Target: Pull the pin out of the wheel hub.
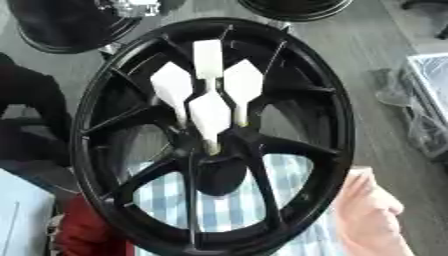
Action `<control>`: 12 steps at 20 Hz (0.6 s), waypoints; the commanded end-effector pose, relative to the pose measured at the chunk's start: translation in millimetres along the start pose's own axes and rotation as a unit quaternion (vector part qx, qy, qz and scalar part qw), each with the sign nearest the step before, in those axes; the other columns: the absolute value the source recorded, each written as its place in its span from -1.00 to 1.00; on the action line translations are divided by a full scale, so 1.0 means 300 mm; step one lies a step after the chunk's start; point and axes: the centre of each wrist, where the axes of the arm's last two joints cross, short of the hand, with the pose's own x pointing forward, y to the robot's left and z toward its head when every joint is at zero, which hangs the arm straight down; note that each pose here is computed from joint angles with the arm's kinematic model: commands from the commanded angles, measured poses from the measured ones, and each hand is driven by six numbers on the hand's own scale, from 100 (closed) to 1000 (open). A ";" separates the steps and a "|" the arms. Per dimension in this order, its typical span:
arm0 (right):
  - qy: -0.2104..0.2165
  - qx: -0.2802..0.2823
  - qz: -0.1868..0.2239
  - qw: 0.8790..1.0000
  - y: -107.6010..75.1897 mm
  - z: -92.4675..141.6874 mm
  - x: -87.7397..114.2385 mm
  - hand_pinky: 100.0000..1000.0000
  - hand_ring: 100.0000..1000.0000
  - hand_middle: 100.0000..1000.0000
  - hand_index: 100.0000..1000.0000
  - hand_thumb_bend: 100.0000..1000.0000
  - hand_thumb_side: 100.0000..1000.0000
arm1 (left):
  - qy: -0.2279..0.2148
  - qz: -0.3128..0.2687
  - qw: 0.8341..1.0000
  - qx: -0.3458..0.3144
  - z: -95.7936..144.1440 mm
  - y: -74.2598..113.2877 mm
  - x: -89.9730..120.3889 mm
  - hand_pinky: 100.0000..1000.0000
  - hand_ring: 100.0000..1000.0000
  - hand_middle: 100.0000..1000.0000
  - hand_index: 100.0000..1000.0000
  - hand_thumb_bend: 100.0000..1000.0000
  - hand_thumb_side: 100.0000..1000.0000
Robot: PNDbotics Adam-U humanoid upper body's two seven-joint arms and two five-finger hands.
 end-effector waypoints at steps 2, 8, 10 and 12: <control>-0.016 0.006 0.012 1.000 -0.012 -0.012 0.024 0.39 0.41 0.36 0.64 -1.00 0.00 | -0.032 -0.061 0.996 -0.050 -0.019 0.027 0.006 0.60 0.58 0.50 0.62 -1.00 0.67; -0.015 0.008 0.012 1.000 -0.009 -0.012 0.025 0.39 0.41 0.36 0.64 -1.00 0.00 | -0.040 -0.072 0.994 -0.067 -0.082 0.013 -0.008 0.59 0.58 0.50 0.63 -1.00 0.69; -0.015 0.009 0.011 1.000 -0.008 -0.013 0.026 0.39 0.41 0.36 0.64 -1.00 0.00 | -0.040 -0.078 0.993 -0.076 -0.094 0.001 -0.015 0.60 0.59 0.51 0.63 -1.00 0.60; -0.015 0.010 0.011 1.000 -0.007 -0.013 0.026 0.39 0.41 0.36 0.64 -1.00 0.00 | -0.042 -0.085 0.992 -0.080 -0.095 -0.005 -0.021 0.60 0.59 0.50 0.62 -0.98 0.59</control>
